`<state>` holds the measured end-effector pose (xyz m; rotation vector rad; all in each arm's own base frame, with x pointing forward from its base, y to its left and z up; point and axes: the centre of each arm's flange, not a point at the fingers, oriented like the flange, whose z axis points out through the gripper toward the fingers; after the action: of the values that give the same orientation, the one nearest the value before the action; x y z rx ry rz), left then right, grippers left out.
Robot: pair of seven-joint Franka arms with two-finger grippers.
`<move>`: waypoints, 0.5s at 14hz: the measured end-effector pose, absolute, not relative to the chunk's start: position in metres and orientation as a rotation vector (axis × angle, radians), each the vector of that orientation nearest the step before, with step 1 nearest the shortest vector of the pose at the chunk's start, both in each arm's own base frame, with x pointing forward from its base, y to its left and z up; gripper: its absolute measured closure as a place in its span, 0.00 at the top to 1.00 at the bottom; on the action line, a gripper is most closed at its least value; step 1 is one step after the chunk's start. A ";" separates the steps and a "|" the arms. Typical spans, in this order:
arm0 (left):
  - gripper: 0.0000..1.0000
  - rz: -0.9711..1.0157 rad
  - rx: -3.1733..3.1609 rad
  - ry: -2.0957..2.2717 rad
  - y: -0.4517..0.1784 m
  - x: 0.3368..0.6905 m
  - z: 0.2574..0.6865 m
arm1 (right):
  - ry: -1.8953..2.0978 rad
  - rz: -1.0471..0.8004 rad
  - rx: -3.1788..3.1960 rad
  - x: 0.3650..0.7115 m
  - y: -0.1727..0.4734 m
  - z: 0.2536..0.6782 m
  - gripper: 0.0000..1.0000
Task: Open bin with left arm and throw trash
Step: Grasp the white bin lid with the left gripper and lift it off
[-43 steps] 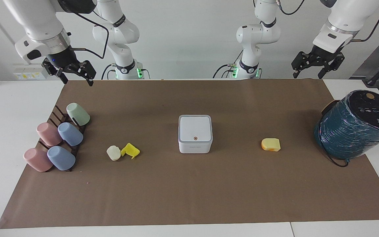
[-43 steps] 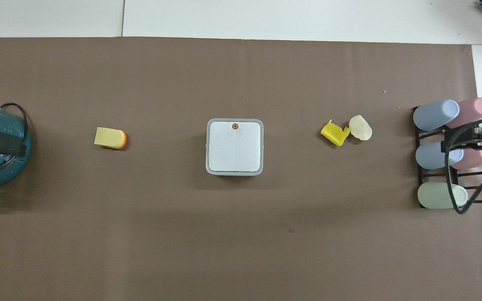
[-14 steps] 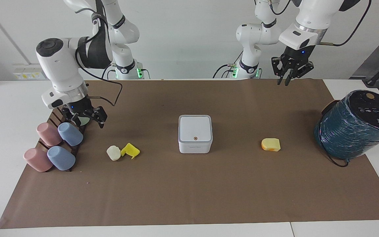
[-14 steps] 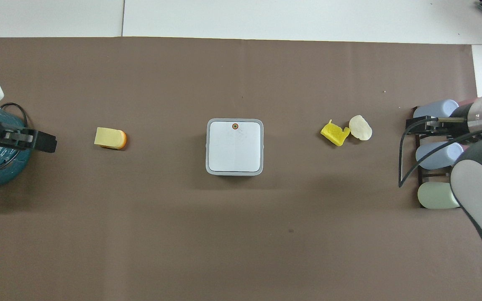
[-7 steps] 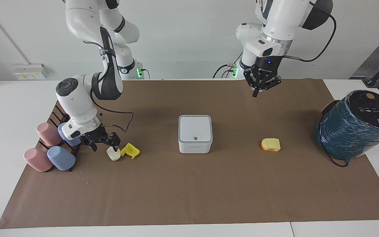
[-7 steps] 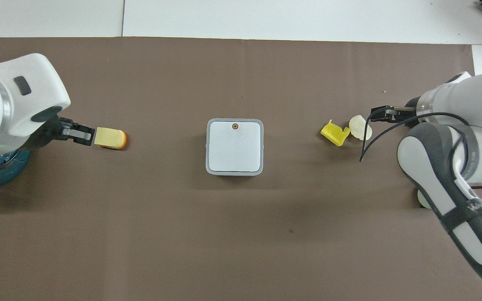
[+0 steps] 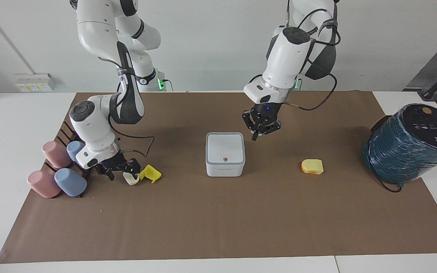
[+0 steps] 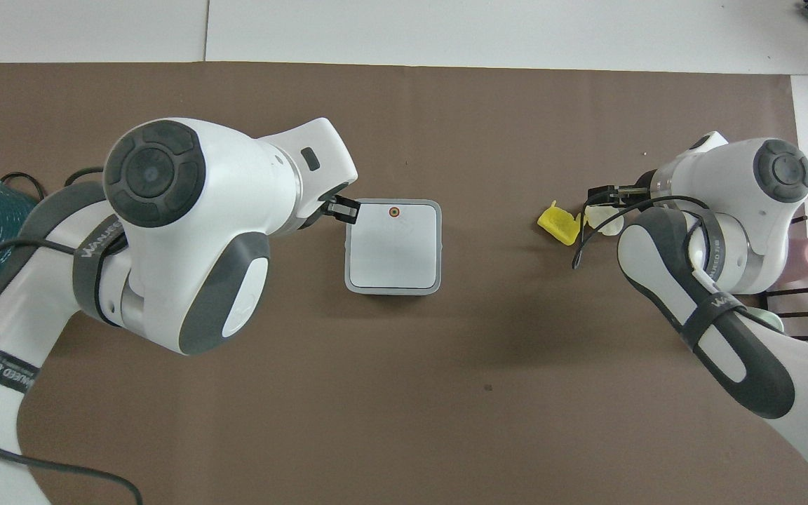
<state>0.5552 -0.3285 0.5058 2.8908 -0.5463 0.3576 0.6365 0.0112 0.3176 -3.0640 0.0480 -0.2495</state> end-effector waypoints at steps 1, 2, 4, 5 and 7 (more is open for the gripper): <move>0.01 0.357 2.887 -0.534 -0.339 0.556 0.494 | 0.034 -0.242 -3.066 0.636 0.011 0.312 0.98; 0.01 0.348 2.886 -0.525 -0.348 0.555 0.485 | 0.029 -0.233 -3.067 0.636 0.011 0.307 0.96; 0.01 0.332 2.871 -0.516 -0.369 0.552 0.467 | 0.020 -0.233 -3.068 0.637 0.012 0.301 0.93; 0.01 0.323 2.865 -0.517 -0.379 0.548 0.458 | 0.008 -0.226 -3.069 0.637 0.014 0.296 0.93; 0.01 0.309 2.864 -0.510 -0.391 0.545 0.444 | -0.016 -0.208 -3.069 0.634 0.022 0.288 0.70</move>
<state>0.5454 -0.3915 0.4440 2.8642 -0.5104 0.3086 0.6344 0.0222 0.2883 -3.0695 -0.0158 -0.2077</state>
